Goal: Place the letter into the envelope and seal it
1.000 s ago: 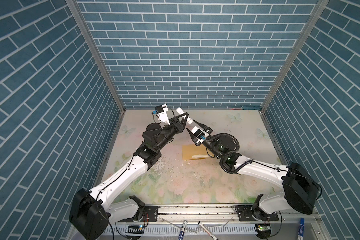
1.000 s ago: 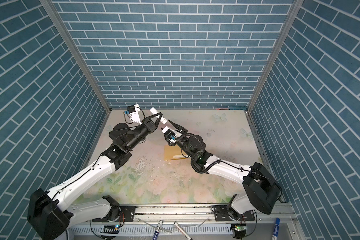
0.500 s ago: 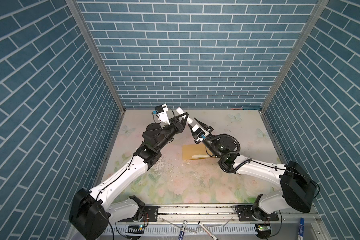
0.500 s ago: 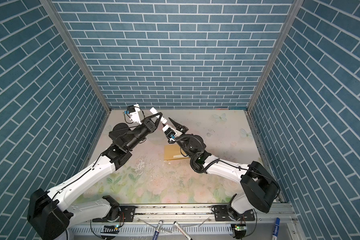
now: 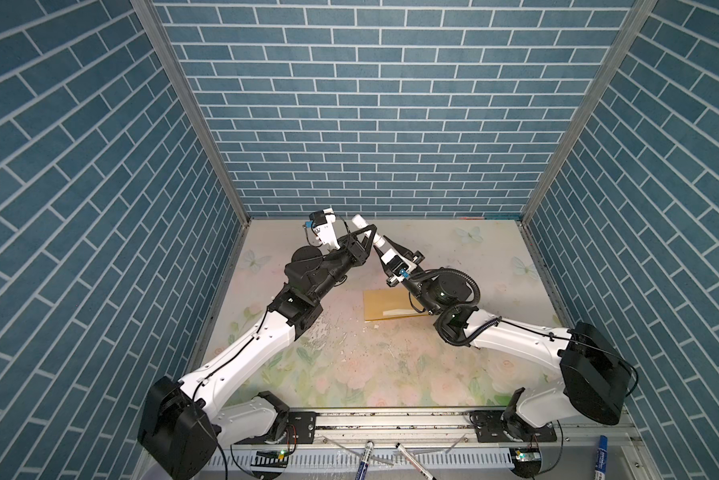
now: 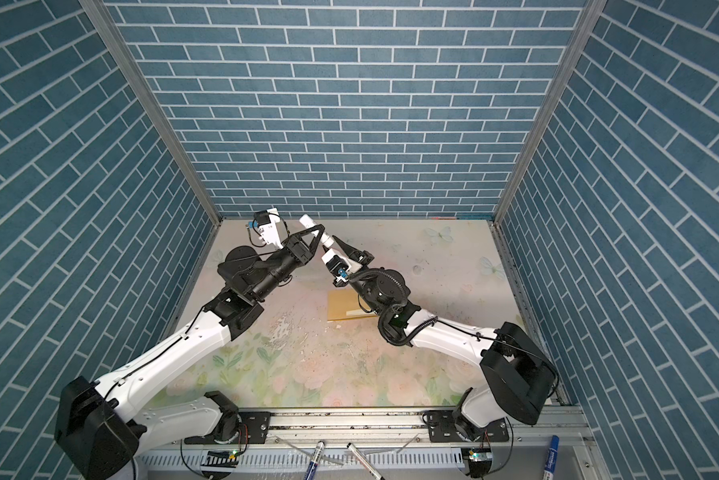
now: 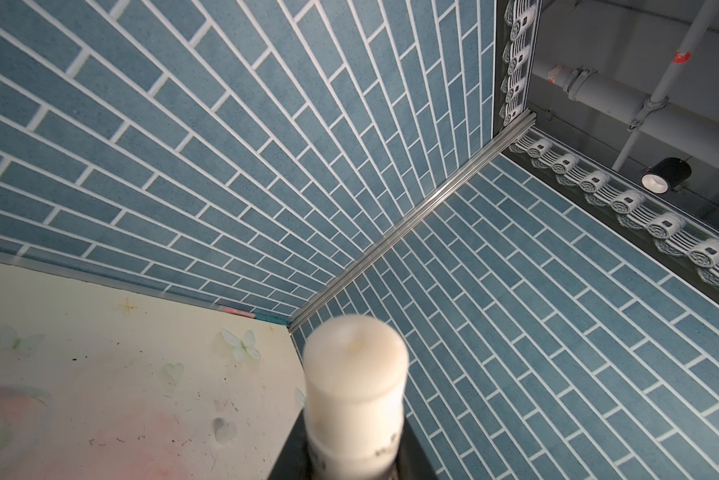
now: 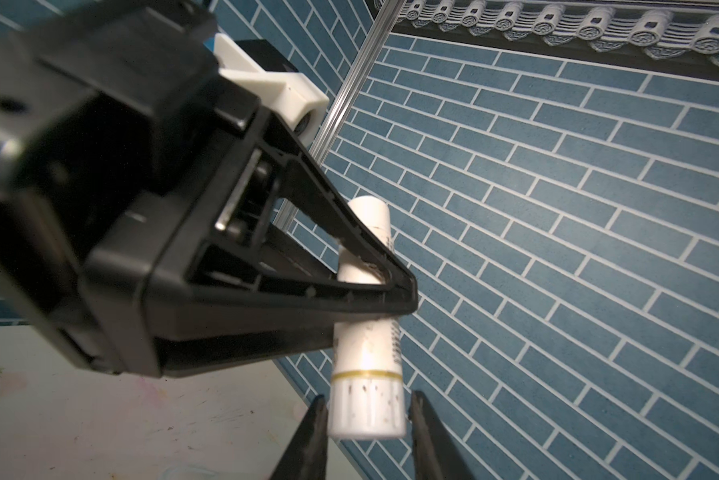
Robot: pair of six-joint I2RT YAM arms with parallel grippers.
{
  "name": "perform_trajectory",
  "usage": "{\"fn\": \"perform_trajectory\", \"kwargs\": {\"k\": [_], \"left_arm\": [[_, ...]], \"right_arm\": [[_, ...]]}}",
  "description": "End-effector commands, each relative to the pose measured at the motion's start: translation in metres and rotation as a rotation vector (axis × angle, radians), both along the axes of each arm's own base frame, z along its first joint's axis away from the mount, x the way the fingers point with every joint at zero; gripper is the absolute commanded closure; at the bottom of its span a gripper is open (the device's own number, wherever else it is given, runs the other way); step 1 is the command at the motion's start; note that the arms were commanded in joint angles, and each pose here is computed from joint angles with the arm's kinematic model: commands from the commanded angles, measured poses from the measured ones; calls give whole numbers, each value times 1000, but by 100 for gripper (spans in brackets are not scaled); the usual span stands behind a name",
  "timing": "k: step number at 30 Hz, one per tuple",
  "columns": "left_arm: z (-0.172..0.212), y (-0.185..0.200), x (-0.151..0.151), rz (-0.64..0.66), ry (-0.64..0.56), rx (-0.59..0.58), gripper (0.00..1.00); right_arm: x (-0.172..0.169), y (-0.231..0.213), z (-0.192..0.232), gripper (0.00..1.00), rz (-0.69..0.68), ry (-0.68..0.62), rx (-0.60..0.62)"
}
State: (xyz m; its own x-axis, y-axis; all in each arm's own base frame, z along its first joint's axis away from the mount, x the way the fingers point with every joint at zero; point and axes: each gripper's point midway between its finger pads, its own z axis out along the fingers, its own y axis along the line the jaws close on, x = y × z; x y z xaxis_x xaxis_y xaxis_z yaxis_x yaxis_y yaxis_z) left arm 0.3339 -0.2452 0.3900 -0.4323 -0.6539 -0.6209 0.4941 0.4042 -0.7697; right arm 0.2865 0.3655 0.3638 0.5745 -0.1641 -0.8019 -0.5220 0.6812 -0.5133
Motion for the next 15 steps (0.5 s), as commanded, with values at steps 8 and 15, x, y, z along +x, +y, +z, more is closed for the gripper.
{"fn": "perform_trajectory", "kwargs": {"k": [8,15], "left_arm": [[7,-3,0,-15,-22,-2,100],[4,-6,-1,-22,-48,39,100]], "right_arm": [[-6,2,34,78,16,-52,54],[-8,-4,47,94,163,133,150]]}}
